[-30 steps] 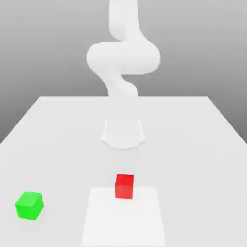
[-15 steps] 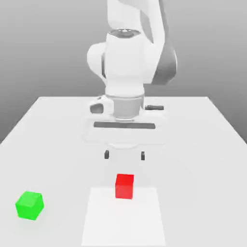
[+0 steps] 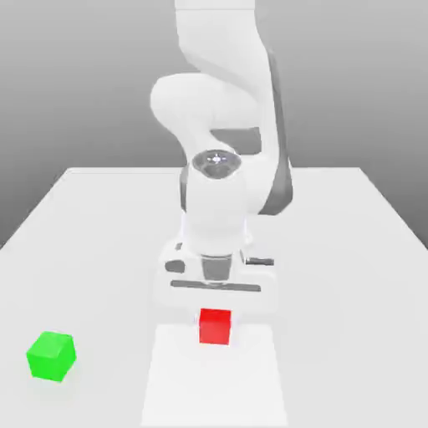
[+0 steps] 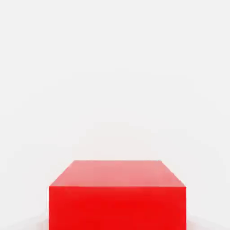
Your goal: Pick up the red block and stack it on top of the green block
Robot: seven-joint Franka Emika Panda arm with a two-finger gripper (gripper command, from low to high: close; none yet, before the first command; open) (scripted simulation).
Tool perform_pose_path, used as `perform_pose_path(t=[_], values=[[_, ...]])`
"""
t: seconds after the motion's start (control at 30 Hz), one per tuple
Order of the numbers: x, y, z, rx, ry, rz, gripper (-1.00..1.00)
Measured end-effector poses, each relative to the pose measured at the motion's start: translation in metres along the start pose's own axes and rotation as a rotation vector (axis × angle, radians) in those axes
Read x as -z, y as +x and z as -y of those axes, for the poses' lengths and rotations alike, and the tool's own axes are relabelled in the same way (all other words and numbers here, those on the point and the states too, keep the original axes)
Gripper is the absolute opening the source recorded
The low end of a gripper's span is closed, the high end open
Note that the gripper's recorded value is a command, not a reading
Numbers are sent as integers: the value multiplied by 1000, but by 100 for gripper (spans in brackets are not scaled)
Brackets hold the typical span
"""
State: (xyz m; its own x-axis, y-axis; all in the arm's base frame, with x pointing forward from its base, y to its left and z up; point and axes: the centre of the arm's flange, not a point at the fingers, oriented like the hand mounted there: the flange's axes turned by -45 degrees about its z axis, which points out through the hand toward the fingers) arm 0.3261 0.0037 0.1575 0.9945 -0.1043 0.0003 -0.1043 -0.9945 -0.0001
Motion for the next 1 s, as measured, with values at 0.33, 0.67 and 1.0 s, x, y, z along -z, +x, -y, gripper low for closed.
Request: perform_pose_path(t=[0.33, 0.67, 1.0], values=[[57, 21, -28, 37, 9, 3, -100], [72, 71, -147, 134, 19, 2, -100], [67, 86, -252, 250, 2, -1, -100]])
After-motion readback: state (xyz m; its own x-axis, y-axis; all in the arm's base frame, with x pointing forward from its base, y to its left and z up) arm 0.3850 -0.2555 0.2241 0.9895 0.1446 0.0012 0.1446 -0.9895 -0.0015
